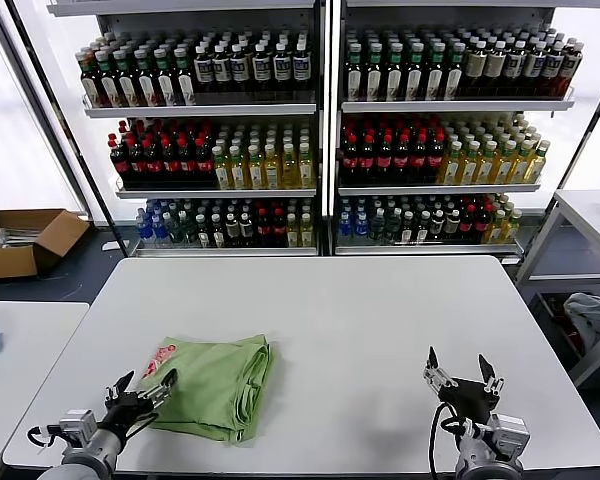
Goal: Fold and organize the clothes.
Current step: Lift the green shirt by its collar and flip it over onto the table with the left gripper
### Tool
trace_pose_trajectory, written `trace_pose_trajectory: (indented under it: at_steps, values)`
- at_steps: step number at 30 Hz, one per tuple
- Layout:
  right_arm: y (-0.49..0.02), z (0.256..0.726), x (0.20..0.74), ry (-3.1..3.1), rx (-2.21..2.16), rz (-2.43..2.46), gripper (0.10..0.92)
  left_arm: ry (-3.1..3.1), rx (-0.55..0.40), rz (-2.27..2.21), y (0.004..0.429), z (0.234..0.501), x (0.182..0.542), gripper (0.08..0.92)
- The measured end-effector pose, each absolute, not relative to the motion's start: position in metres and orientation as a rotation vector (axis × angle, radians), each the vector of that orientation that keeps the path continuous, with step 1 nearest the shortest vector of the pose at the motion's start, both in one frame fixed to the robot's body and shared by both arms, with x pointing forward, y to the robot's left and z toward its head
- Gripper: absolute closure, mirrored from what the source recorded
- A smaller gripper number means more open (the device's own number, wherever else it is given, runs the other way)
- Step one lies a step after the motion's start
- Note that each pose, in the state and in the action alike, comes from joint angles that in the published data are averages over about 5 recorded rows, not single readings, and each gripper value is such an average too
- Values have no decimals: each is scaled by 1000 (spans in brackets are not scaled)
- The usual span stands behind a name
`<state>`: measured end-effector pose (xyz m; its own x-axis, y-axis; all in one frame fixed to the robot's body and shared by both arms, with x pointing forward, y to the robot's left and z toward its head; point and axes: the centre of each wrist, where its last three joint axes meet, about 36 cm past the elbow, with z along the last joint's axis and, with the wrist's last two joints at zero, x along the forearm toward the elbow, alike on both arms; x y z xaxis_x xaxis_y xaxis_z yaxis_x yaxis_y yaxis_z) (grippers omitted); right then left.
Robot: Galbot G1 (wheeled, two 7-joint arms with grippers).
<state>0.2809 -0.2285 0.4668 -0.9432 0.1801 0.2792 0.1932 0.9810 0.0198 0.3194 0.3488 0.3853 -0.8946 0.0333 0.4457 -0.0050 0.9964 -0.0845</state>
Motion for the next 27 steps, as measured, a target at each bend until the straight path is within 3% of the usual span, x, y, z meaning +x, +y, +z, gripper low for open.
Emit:
trace_pose_trajectory:
  at_steps: [6,9,27]
  values:
    - [-229,467,280,-2849,-276,-67,200,-2661,-22,132,351,379,321,179]
    - [-229,468,281,-2851,-276,-68,200,-2653,-21,146,352,377,320,225]
    - [-229,463,288,-2849,-281,-71,200,-2651,-56,173,354,374,320,745]
